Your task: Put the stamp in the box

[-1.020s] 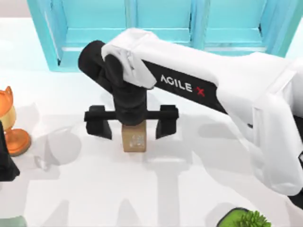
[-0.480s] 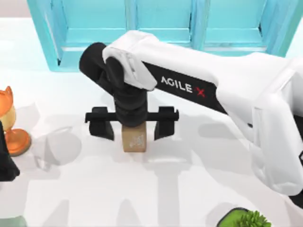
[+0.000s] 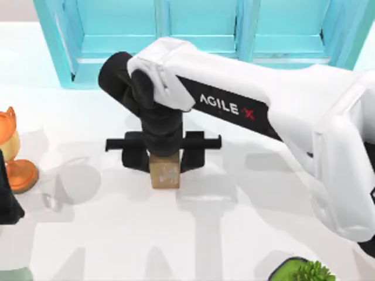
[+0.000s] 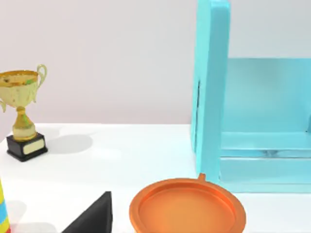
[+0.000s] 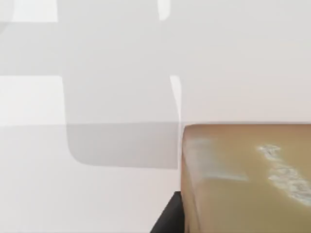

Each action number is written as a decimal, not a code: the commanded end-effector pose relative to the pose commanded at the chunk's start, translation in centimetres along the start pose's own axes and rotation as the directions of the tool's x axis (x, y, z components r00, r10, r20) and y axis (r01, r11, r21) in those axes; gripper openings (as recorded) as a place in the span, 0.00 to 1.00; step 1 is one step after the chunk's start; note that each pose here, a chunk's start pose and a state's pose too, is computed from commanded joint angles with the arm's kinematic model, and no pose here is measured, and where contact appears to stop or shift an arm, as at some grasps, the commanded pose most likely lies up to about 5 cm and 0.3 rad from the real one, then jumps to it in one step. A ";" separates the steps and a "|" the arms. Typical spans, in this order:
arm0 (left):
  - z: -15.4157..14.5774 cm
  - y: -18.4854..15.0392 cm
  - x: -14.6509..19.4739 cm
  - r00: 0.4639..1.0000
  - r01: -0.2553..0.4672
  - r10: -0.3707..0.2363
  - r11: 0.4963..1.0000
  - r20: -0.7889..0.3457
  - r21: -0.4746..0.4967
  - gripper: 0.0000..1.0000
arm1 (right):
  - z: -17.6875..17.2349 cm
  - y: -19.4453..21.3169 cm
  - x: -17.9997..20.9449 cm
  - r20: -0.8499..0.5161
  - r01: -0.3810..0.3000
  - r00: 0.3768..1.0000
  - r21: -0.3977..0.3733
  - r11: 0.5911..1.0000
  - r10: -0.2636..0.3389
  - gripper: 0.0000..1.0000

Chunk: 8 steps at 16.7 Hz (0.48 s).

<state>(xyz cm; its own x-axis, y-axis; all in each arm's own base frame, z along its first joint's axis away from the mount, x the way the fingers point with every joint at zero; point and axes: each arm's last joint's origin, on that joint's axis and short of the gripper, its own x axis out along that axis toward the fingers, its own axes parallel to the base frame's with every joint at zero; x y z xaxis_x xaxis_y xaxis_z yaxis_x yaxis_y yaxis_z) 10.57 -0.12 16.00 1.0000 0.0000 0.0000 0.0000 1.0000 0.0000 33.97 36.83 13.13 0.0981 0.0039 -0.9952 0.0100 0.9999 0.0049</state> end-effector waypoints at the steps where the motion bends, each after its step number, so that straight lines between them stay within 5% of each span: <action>1: 0.0 0.0 0.0 1.000 0.000 0.000 1.000 0.000 0.000 1.00 | 0.0 0.0 0.0 0.000 0.000 1.000 0.000 1.000 0.000 0.10; 3: 0.0 0.0 0.0 1.000 0.000 0.000 1.000 0.000 0.000 1.00 | 0.0 0.0 0.0 0.000 0.000 1.000 0.000 1.000 0.000 0.00; 8: 0.0 0.0 0.0 1.000 0.000 0.000 1.000 0.000 0.000 1.00 | 0.0 0.0 0.0 0.000 0.000 1.000 0.000 1.000 0.000 0.00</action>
<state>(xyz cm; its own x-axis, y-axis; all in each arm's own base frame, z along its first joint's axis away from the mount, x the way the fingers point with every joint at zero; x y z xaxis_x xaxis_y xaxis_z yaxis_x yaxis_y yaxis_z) 10.57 -0.12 16.00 1.0000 0.0000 0.0000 0.0000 1.0000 0.0000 33.97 36.83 13.13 0.0981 0.0039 -0.9952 0.0100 0.9999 0.0049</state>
